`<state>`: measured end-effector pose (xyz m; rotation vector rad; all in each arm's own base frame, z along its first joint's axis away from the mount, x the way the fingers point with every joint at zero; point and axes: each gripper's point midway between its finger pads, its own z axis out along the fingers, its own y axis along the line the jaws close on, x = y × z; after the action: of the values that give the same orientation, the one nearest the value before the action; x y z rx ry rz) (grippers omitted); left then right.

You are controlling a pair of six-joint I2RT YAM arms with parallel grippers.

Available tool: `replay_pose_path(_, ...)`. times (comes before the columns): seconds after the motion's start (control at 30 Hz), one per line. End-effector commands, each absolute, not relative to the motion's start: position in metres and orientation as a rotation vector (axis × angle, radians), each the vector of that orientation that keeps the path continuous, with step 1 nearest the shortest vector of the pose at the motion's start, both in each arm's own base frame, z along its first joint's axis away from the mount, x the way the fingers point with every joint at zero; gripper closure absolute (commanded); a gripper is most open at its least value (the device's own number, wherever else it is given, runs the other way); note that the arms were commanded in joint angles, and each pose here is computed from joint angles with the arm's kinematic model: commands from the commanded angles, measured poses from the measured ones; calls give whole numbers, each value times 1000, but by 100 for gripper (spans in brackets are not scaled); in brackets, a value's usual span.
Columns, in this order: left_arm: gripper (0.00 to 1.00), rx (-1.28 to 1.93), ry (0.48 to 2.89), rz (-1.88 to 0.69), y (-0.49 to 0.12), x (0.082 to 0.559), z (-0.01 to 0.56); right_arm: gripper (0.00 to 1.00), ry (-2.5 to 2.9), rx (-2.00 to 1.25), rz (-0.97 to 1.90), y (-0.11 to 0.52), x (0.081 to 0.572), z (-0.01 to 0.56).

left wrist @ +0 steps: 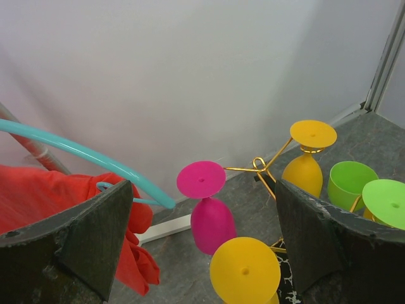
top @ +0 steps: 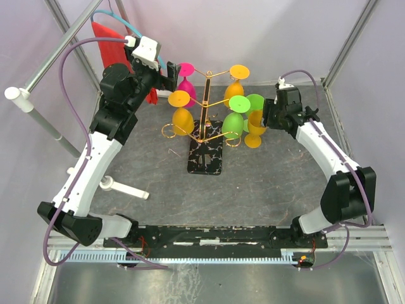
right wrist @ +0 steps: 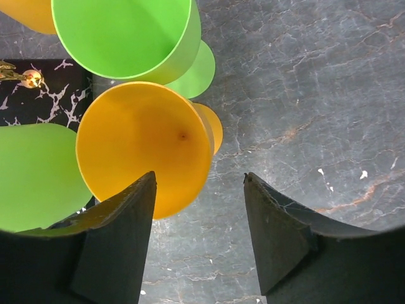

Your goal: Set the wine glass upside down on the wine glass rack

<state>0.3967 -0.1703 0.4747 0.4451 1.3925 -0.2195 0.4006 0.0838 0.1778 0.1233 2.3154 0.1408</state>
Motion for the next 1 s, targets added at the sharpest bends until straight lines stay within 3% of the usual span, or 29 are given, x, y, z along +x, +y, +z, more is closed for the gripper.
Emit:
replay_pose_path(0.0, 1, 422, 1334, -247, -170, 392, 499, 37, 2266, 132, 174, 89, 417, 181)
replay_pose_path(0.17, 1, 422, 1339, -247, -171, 394, 497, 50, 2283, 122, 157, 87, 418, 176)
replay_pose_path(0.47, 1, 423, 1357, -253, -174, 399, 492, 99, 2292, 59, 41, 71, 409, 198)
replay_pose_path(0.97, 1, 258, 1510, -284, -172, 428, 443, 100, 2144, -13, -263, 25, 406, 293)
